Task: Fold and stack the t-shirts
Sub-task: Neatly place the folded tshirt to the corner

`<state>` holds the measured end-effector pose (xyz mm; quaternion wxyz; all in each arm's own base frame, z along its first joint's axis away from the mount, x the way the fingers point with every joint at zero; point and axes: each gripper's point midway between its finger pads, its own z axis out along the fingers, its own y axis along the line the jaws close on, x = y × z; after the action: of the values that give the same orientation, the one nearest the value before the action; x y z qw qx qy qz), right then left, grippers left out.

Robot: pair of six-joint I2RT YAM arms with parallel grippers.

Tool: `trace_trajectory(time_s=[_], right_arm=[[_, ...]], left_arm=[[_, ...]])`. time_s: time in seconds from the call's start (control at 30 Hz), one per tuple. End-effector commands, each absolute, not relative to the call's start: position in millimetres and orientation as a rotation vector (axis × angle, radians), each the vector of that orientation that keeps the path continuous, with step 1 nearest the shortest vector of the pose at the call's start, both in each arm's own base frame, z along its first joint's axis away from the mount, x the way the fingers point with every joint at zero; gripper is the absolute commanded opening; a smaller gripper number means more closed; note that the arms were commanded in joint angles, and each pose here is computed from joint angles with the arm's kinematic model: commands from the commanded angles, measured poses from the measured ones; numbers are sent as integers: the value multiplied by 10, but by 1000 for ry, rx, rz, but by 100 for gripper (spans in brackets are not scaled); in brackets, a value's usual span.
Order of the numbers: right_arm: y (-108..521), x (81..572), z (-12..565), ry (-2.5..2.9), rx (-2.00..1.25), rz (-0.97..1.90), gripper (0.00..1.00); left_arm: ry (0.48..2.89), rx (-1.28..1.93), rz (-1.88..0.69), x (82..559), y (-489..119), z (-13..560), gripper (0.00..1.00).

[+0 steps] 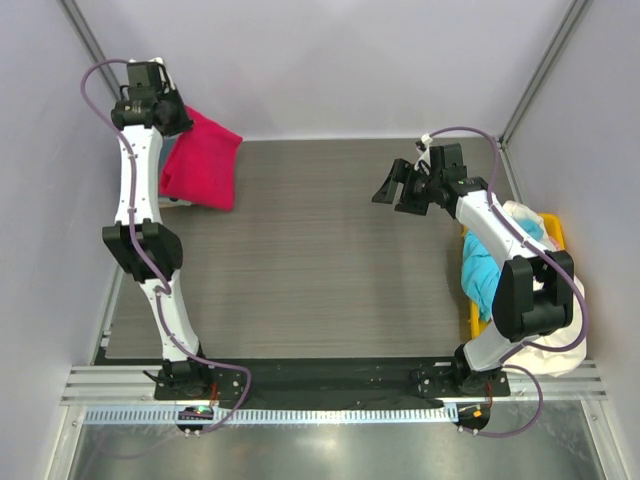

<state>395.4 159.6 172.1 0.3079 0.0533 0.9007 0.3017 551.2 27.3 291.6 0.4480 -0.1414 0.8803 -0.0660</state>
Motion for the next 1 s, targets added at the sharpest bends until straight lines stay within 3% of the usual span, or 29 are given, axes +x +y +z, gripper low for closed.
trace_trajectory(time_s=[0.0, 0.3, 0.97], right_arm=[[1643, 3968, 1922, 2312, 109, 832, 79], [1659, 3968, 1911, 2312, 108, 845, 79], [1713, 3972, 1781, 2338, 123, 888, 79]], left_arm=[[2015, -284, -178, 5368, 274, 3643, 0], [1943, -271, -145, 5278, 337, 3951, 0], [1941, -301, -62, 5430, 618, 3817, 0]])
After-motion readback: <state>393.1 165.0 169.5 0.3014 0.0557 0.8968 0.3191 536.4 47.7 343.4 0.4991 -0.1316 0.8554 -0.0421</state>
